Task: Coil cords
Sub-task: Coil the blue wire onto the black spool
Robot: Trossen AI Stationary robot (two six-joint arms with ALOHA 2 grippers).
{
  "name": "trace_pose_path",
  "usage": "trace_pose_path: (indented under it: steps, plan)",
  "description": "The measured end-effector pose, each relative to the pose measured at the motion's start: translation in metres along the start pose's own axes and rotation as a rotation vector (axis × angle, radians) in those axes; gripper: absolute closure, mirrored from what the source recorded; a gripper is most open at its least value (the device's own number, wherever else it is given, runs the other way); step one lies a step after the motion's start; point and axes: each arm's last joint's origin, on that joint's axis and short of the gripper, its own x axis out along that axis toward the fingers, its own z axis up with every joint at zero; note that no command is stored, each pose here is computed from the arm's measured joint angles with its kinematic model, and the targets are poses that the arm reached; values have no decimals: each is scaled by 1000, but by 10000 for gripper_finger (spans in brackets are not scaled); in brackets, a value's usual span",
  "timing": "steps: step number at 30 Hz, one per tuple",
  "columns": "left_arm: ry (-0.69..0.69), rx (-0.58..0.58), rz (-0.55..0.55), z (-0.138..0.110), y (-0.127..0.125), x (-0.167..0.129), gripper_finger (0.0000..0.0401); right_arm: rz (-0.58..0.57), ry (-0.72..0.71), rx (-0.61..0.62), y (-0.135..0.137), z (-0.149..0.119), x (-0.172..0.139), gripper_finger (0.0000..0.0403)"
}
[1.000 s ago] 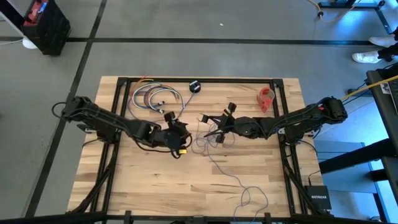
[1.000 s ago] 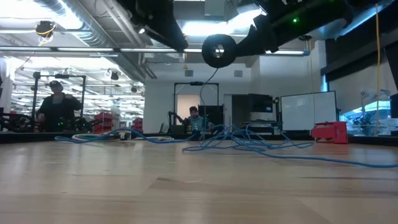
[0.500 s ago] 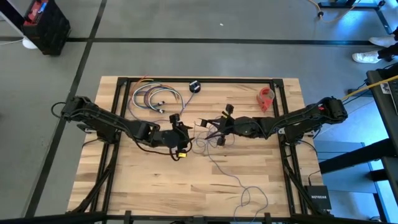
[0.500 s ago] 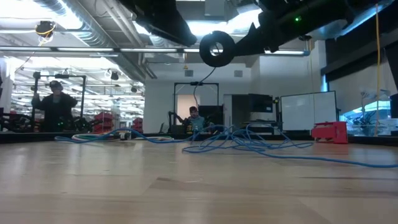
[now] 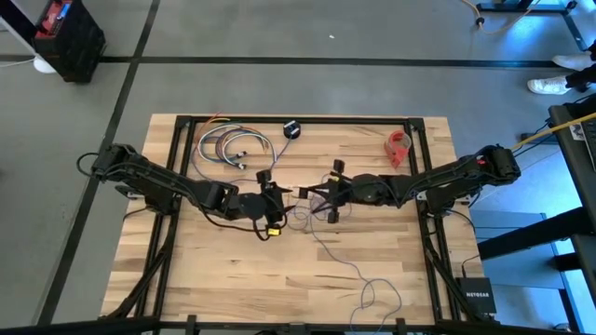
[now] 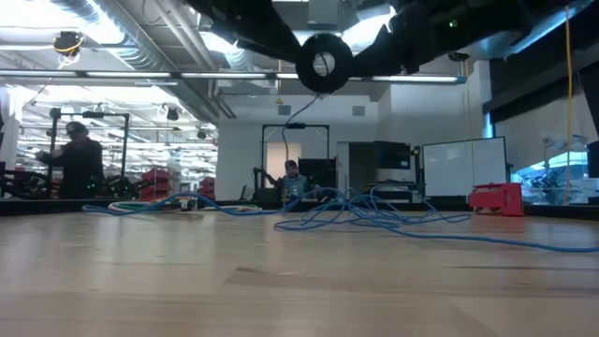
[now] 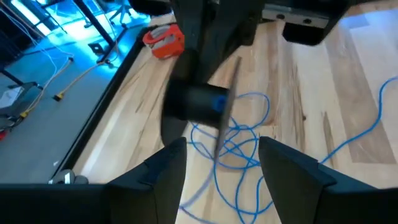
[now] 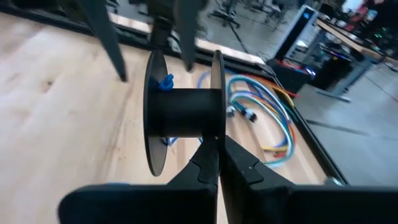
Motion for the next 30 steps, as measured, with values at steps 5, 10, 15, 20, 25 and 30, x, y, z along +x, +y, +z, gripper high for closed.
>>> trace_pose_path:
  steps: [5, 10, 15, 20, 25, 30]
  plan:
    - [-40, -9, -63, 4, -2, 0, 209, 14, -8, 1, 1, 0, 1, 400]
    - [-73, -15, -66, 7, -2, 1, 238, 48, -43, 6, 6, -4, 12, 400]
    - [-51, -1, -80, 3, -5, 6, 284, 50, -49, 7, 9, -7, 16, 400]
    - [-49, -4, -77, 4, -4, 7, 322, 61, -64, 9, 8, -3, 17, 400]
    - [-42, 2, -78, 3, -4, 7, 353, 64, -69, 11, 8, -2, 17, 400]
    - [-31, 12, -81, 2, -4, 7, 393, 62, -73, 13, 8, -1, 17, 400]
